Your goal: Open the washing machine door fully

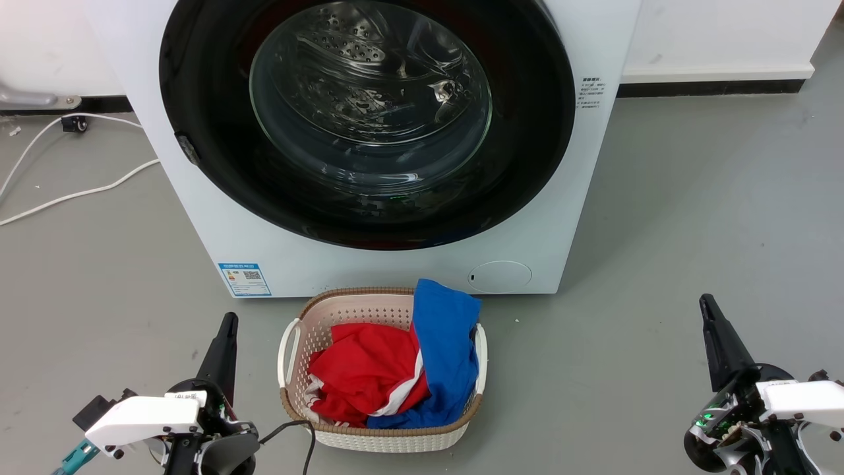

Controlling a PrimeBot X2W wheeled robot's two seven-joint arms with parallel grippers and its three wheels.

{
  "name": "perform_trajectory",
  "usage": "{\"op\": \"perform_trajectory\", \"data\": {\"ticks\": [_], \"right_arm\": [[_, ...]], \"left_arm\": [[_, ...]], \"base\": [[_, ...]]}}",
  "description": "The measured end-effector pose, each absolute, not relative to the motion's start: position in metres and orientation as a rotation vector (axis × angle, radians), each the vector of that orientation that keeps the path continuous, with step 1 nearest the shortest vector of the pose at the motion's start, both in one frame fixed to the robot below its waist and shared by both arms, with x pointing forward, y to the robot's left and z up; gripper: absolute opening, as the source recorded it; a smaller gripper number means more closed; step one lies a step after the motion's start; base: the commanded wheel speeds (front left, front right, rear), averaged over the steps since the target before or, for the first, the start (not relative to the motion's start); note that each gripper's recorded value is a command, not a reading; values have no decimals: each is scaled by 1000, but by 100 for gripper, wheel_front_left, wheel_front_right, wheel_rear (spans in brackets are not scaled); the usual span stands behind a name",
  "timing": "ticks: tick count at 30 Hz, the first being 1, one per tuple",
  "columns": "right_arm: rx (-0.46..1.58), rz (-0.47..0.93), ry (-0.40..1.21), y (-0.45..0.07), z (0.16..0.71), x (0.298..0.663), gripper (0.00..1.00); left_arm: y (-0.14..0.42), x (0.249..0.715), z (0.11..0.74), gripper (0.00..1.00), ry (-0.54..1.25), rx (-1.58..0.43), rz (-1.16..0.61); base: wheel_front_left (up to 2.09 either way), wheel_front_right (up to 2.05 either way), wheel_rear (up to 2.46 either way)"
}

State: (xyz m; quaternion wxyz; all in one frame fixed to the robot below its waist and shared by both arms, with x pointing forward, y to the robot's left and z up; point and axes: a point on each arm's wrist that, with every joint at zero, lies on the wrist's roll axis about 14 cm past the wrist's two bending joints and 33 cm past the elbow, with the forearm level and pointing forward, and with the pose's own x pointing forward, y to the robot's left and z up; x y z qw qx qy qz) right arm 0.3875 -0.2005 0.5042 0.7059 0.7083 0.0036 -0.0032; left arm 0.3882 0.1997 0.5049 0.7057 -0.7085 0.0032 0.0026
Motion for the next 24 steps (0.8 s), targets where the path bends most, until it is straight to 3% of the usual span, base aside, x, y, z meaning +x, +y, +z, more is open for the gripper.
{"op": "perform_trajectory", "data": {"ticks": [24], "right_arm": [[1575, -7, 8, -200, 504, 387, 0]], "left_arm": [[200, 388, 505, 0, 7, -1575, 6]], "base": [[0, 0, 0]]}}
